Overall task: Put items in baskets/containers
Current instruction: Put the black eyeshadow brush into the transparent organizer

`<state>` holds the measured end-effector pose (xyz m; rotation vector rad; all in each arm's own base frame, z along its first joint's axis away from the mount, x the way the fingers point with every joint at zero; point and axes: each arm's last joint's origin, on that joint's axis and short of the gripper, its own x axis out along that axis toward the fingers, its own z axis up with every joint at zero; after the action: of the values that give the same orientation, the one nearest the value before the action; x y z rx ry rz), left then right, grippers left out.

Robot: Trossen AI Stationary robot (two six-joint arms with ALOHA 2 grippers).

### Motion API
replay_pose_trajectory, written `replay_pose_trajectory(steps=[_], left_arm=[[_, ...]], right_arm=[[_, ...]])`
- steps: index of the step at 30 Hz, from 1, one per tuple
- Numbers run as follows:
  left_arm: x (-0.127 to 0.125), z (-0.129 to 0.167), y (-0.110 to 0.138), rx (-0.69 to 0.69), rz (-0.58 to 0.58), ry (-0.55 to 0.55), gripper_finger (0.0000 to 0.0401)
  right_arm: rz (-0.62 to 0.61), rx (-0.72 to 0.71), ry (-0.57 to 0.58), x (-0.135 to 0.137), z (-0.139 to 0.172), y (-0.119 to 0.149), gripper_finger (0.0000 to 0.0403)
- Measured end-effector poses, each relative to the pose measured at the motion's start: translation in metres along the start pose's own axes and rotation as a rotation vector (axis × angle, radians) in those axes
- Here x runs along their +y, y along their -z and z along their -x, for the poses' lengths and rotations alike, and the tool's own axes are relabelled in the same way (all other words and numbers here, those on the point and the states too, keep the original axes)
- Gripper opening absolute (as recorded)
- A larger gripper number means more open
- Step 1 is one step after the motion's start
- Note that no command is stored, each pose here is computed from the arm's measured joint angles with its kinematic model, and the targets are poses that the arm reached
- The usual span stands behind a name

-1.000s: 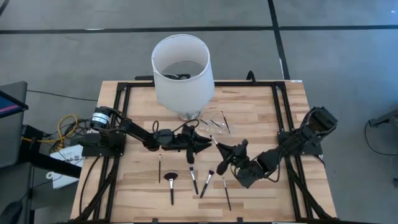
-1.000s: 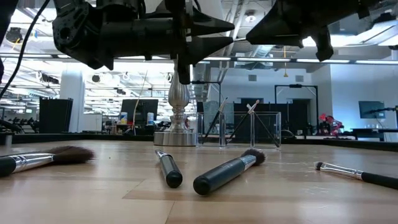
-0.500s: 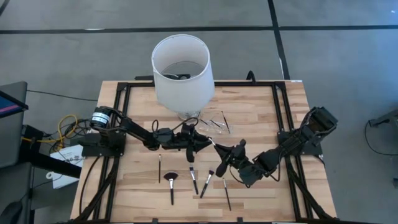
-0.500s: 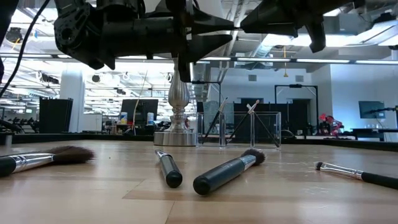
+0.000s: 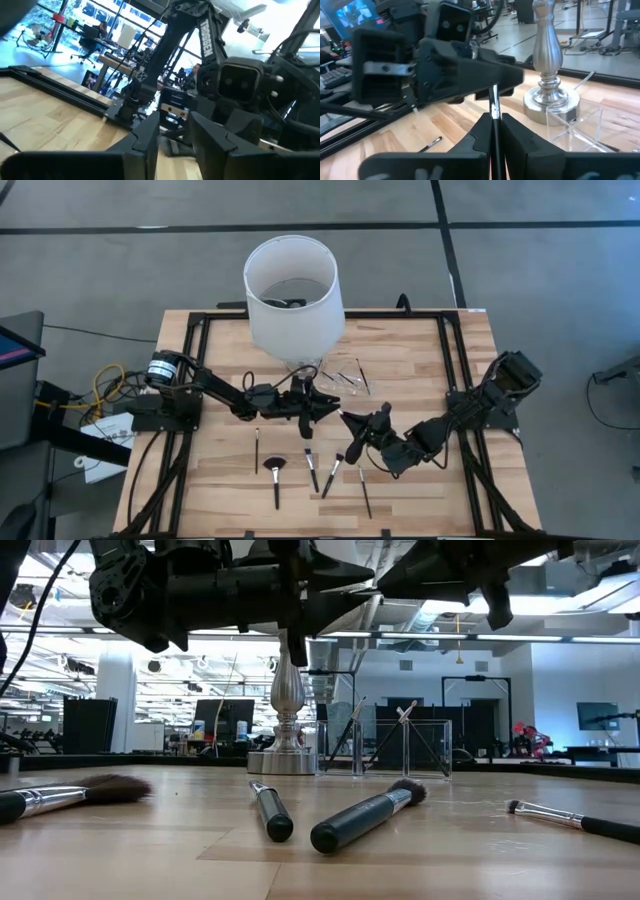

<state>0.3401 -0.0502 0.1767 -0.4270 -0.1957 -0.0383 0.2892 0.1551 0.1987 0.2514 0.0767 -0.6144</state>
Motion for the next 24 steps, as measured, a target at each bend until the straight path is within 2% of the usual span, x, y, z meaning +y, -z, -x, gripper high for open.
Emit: replay_pose_trajectory(steps=[3,9,15,19,24], left_arm=[[-0.0005,0.0,0.0003,0.007,-0.015,0.015,0.0083],[-0.0012,0.0,-0.0003,0.003,-0.009,0.03,0.0018],[-0.0012,0.0,-0.0001,0.005,-0.037,0.028,0.0026],[-0.0024,0.0001,0.0002,0.007,-0.073,0.039,0.0011],[-0.0008,0.0002,-0.0006,0.013,-0.102,0.024,0.001]], right_arm=[[0.001,0.001,0.008,-0.0015,-0.0032,-0.0006,0.0021],[0.012,0.006,0.002,-0.0016,-0.0033,-0.0002,0.0011],[0.013,0.005,0.005,-0.0017,-0.0036,-0.0002,0.0038],[0.075,0.013,-0.008,-0.0019,-0.0033,-0.0008,0.0051],[0.102,0.015,-0.002,-0.0036,-0.0013,-0.0055,0.0061]])
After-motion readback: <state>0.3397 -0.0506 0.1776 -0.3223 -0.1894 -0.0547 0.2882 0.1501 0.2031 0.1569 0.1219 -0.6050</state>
